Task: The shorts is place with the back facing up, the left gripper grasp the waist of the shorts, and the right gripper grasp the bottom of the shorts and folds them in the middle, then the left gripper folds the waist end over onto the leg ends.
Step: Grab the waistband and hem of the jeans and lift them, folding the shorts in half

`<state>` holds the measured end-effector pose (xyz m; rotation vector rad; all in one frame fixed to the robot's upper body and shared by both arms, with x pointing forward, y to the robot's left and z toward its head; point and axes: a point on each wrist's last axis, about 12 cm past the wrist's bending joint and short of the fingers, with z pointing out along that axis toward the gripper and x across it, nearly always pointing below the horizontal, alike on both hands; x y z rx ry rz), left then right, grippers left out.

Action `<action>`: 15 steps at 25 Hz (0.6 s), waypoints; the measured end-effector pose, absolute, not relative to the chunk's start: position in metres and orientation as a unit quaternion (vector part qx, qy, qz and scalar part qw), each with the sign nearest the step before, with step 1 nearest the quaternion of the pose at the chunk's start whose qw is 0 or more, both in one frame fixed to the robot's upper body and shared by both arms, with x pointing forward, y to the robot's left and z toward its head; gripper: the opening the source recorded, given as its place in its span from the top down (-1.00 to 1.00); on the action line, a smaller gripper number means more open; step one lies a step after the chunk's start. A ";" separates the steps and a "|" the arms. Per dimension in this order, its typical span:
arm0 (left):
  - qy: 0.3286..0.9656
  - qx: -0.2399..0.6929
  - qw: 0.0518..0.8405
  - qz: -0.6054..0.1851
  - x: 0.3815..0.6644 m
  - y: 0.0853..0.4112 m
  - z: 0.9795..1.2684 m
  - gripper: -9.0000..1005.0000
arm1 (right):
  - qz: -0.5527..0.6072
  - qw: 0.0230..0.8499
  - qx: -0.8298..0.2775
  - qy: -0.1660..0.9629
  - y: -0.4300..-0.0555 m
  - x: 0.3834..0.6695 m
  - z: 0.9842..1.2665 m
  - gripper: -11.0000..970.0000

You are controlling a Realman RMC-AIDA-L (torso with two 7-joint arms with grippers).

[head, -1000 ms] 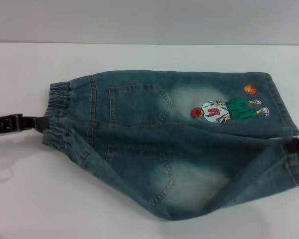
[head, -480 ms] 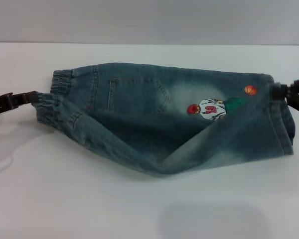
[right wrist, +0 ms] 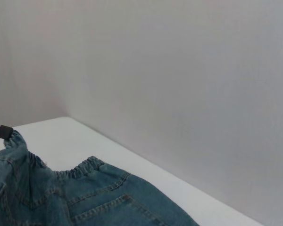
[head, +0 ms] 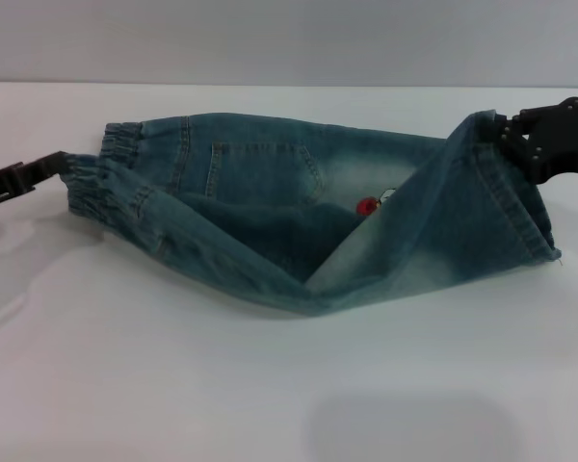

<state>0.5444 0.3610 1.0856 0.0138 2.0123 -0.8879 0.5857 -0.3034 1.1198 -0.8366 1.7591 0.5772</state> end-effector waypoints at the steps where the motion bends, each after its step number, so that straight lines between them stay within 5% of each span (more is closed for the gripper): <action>1: 0.814 0.005 0.460 -0.354 0.545 0.362 1.086 0.92 | 0.239 0.530 -0.348 0.735 -0.303 0.586 1.118 0.98; 15: 0.796 0.005 0.505 -0.333 0.553 0.365 1.091 0.92 | 0.251 0.577 -0.292 0.720 -0.307 0.586 1.119 0.98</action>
